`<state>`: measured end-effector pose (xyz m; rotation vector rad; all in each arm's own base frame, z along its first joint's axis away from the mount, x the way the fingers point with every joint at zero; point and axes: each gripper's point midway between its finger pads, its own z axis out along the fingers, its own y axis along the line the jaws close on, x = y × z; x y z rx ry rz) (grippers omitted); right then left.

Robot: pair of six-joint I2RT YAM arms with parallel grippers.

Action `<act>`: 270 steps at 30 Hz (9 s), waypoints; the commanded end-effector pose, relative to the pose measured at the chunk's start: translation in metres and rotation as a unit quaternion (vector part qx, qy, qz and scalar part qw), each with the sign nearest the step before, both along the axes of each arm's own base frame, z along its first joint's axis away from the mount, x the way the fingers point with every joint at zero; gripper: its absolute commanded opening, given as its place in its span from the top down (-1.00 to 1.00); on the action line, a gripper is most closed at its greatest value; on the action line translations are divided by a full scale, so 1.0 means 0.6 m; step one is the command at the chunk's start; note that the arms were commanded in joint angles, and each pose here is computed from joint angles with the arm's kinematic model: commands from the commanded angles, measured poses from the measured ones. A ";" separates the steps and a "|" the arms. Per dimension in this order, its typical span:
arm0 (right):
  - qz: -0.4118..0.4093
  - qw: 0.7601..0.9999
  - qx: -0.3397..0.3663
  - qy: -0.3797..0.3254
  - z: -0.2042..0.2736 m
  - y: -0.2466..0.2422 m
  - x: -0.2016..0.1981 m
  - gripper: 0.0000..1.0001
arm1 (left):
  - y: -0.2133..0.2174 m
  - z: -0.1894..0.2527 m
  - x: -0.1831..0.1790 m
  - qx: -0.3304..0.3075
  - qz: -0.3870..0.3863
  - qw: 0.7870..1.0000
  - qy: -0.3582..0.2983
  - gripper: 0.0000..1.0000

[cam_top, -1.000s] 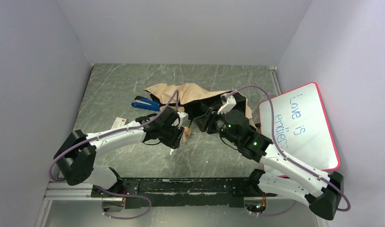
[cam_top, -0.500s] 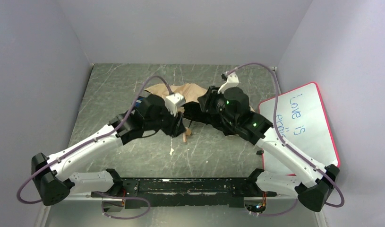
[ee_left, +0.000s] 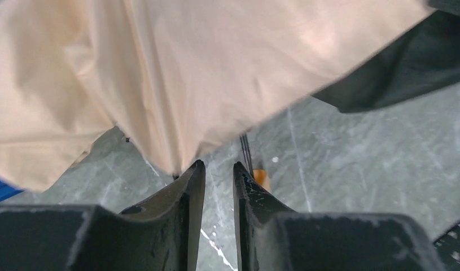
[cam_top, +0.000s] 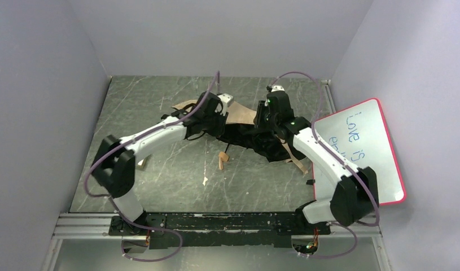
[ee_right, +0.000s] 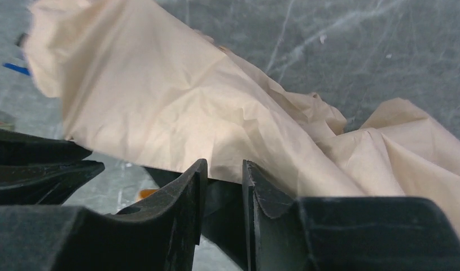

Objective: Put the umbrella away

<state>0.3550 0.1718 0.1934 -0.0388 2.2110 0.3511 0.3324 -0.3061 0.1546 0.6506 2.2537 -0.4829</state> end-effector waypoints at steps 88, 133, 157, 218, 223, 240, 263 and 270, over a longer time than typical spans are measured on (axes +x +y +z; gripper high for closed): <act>-0.107 0.956 0.172 0.212 -0.261 -0.094 0.018 0.94 | -0.098 -0.202 0.191 -0.007 -0.054 0.993 0.103 0.90; 0.051 0.973 0.013 0.226 -0.196 0.019 -0.196 0.74 | -0.127 0.052 0.121 -0.055 -0.107 0.992 -0.034 0.66; -0.103 0.983 -0.085 0.124 -0.137 -0.139 0.049 0.87 | 0.247 -0.025 -0.067 0.026 0.258 0.965 0.027 0.90; -0.052 0.989 -0.080 0.112 -0.119 -0.088 -0.049 0.40 | 0.138 -0.057 -0.119 -0.035 0.069 0.996 0.044 -0.06; -0.021 0.993 -0.036 0.112 -0.110 -0.066 -0.076 0.21 | 0.100 -0.069 -0.203 -0.097 -0.021 0.990 0.097 -0.22; 0.022 0.993 -0.007 0.113 -0.103 -0.055 -0.123 0.13 | 0.052 -0.169 -0.235 -0.061 -0.050 0.991 0.111 -0.34; 0.089 0.995 0.039 0.020 -0.014 -0.032 -0.143 0.08 | 0.058 -0.217 -0.297 -0.050 -0.033 0.984 0.169 0.90; 0.200 0.978 0.049 -0.020 0.021 0.015 -0.171 -0.33 | 0.076 -0.176 -0.278 -0.061 0.018 0.988 0.142 0.90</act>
